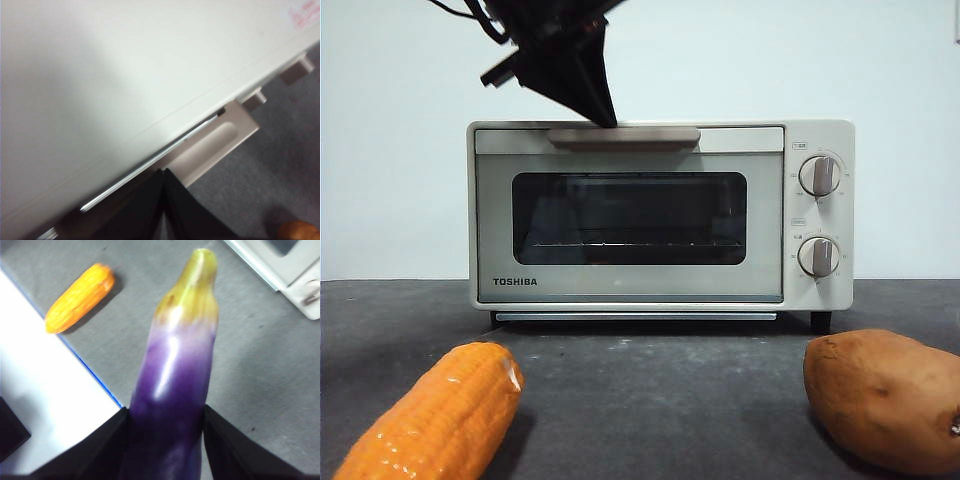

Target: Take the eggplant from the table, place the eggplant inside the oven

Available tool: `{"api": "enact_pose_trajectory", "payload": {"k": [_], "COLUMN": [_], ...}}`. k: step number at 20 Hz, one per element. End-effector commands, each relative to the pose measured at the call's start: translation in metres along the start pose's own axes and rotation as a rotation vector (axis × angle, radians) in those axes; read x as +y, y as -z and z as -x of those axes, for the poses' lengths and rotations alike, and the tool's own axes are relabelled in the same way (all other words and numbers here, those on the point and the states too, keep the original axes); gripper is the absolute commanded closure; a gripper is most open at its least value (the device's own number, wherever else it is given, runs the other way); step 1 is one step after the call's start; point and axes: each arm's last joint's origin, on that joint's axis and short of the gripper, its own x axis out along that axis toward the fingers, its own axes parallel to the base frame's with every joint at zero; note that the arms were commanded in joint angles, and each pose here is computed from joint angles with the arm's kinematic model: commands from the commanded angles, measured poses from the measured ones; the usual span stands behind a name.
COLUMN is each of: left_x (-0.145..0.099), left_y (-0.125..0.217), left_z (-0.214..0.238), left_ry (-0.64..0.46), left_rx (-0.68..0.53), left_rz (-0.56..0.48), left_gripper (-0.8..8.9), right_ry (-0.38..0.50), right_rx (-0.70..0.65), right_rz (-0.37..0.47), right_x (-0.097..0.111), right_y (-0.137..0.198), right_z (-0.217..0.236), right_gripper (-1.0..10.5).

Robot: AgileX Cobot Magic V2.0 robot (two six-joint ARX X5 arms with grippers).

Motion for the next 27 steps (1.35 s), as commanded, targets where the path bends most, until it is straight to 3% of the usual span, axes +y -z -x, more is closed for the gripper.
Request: {"api": "enact_pose_trajectory", "payload": {"k": [1,6,11,15,21,27], "left_x": [-0.006,-0.014,-0.039,-0.061,-0.07,-0.053], "left_y": [-0.001,0.013,0.029,0.032,0.023,0.025], "left_z": [-0.01,-0.018,-0.007,0.005,0.023,0.046], "left_ry": [-0.016,-0.02,0.019,0.056,0.07,0.029], "left_rx": [0.029,0.166,0.392,0.491,0.429,0.264], "left_rz": [-0.066,-0.08,-0.098,-0.161,-0.187,-0.126], "left_gripper": [8.08,8.08,8.08,8.08,8.08,8.08], "right_ry": [-0.005,-0.005,0.019,0.019,0.013,0.001], "right_rx": [-0.017,-0.018,-0.029,-0.029,-0.05,-0.146], "right_rz": [0.014,0.019,0.02,0.023,0.038,0.08], "right_x": [0.001,0.001,0.001,0.001,0.001,0.003], "right_y": [-0.001,-0.001,-0.002,-0.002,-0.004,-0.014], "right_z": [0.006,0.006,0.006,0.006,0.006,0.006], "right_gripper": [7.8,7.8,7.8,7.8,7.8,7.8]}}
